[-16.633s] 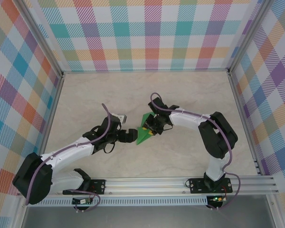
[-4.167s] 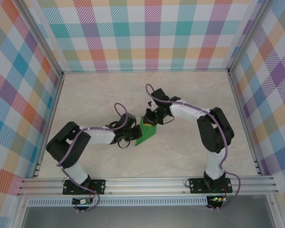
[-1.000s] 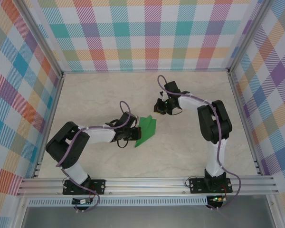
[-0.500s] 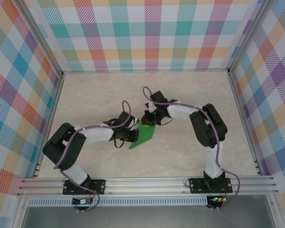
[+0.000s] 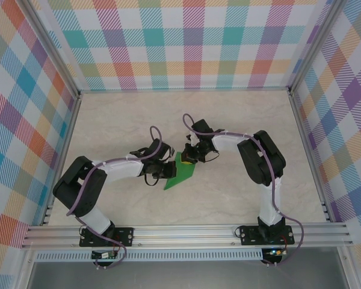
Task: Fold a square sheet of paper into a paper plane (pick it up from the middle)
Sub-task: Fourth fold the wing at the center of the table.
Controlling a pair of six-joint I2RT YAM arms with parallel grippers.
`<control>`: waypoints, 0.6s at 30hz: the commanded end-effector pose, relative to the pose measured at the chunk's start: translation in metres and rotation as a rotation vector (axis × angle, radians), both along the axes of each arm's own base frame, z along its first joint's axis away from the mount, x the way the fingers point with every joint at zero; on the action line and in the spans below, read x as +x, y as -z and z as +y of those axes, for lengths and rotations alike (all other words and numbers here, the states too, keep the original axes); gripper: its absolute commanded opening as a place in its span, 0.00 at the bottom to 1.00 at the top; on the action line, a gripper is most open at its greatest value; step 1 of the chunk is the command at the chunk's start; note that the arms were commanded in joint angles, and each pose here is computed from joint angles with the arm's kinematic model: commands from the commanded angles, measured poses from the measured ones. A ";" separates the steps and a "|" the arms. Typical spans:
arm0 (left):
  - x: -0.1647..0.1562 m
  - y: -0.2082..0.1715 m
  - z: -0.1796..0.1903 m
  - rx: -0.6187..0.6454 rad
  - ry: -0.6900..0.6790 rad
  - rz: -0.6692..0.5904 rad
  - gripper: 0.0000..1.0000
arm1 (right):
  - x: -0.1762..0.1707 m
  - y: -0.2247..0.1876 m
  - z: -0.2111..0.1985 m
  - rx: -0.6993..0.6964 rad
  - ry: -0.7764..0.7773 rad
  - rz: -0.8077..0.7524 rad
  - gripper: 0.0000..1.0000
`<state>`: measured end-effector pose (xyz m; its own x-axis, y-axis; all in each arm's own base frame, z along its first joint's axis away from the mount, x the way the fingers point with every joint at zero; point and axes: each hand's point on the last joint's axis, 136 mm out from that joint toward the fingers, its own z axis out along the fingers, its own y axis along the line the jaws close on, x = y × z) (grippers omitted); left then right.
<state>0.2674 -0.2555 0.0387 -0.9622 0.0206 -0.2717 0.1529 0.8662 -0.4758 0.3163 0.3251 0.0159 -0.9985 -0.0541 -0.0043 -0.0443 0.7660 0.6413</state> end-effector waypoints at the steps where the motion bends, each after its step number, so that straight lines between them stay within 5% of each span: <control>1: 0.013 -0.031 -0.009 -0.111 -0.138 0.020 0.11 | -0.007 0.034 -0.020 -0.114 0.035 0.038 0.00; 18: -0.027 -0.001 0.004 -0.166 -0.251 0.208 0.13 | -0.010 0.044 -0.025 -0.152 0.048 0.067 0.00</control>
